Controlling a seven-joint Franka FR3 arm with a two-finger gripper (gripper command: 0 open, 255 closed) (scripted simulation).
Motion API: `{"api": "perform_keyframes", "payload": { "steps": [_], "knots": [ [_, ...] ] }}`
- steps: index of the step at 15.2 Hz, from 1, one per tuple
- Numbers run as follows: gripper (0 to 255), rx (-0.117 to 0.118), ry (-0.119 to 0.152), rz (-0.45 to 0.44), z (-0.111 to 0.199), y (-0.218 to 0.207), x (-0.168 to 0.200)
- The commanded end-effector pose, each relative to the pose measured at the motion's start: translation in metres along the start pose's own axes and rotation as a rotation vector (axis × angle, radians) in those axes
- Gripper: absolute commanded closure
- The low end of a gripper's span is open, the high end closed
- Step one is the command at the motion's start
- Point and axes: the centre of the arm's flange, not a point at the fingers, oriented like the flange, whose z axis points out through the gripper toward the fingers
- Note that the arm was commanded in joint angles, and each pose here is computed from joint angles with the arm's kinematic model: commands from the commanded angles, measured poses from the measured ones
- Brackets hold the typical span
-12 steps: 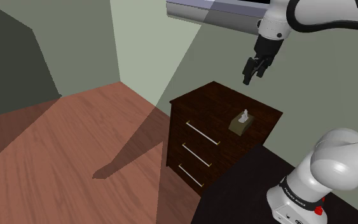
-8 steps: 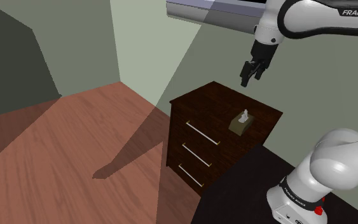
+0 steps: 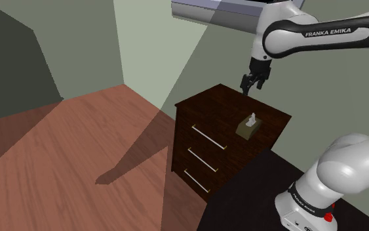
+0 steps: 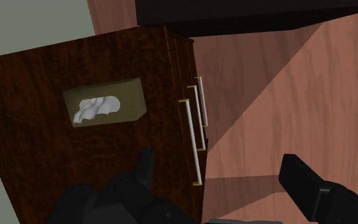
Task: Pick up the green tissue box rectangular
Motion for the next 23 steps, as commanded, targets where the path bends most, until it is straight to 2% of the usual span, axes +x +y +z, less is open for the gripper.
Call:
{"api": "perform_keyframes", "payload": {
  "steps": [1, 12, 23],
  "knots": [
    [0, -0.011, -0.015, 0.019, 0.021, 0.015, 0.016],
    [0, -0.071, -0.102, 0.124, 0.132, 0.089, 0.078],
    [0, -0.13, -0.189, 0.228, 0.242, 0.175, 0.122]
  ]
}}
